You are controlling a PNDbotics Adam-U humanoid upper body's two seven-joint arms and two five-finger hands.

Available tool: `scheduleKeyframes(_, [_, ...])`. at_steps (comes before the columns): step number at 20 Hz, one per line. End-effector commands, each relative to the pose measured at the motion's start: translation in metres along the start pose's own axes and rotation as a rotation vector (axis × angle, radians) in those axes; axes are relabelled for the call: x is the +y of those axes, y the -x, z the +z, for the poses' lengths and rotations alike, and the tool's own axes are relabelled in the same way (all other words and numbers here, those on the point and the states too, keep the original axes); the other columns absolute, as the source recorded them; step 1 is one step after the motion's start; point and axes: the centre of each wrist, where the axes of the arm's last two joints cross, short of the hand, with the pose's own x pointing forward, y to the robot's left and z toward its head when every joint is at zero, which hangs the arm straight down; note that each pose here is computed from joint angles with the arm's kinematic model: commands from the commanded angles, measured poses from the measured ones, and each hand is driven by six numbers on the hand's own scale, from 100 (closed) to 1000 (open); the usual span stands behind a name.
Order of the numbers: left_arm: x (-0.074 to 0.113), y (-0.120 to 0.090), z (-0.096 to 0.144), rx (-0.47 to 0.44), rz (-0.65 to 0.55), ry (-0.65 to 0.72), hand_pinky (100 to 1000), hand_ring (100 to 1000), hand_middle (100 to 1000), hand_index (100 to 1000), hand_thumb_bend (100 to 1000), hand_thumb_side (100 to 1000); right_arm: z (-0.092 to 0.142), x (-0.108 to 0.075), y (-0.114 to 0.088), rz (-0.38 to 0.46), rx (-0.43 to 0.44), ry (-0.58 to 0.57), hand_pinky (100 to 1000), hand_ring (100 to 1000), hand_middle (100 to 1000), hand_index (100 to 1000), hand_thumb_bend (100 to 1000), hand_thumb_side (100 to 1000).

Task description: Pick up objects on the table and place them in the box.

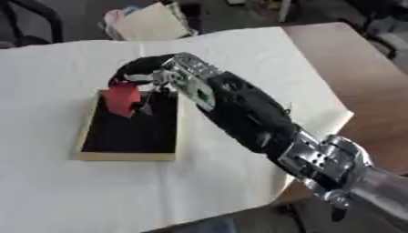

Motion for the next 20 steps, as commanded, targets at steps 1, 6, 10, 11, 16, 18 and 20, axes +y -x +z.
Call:
scheduleKeyframes(1, [-0.002,-0.005,-0.005,-0.025,0.011,0.013,810,543,607,808,232,463,0.0,-0.004,0.003,0.049,0.027,0.042,835,854,890,886,100,100])
scheduleKeyframes(6, [-0.002,-0.005,-0.004,-0.025,0.011,0.012,810,543,607,808,232,462,0.0,0.003,0.01,0.123,0.061,0.086,863,863,928,954,105,155])
scheduleKeyframes(10, [-0.002,-0.005,-0.005,-0.025,0.011,0.013,811,543,607,809,232,463,0.0,0.003,0.013,0.171,0.055,0.064,899,891,988,1000,393,264])
scheduleKeyframes(11, [-0.002,-0.005,-0.004,-0.025,0.01,0.013,811,543,607,809,231,463,0.002,0.002,0.015,0.178,0.053,0.055,906,894,994,1000,438,273])
scheduleKeyframes(16, [-0.001,-0.005,-0.004,-0.025,0.005,0.011,811,543,608,809,231,463,0.01,-0.007,0.021,0.202,0.056,0.035,925,901,1000,1000,532,305])
scheduleKeyframes(18, [-0.001,-0.005,-0.004,-0.024,0.005,0.012,811,543,608,809,231,463,0.013,-0.011,0.024,0.207,0.062,0.038,926,901,1000,1000,550,312])
scheduleKeyframes(20, [0.0,-0.005,-0.004,-0.023,0.002,0.011,811,543,608,809,231,463,0.019,-0.018,0.027,0.212,0.07,0.05,929,902,1000,1000,555,312])
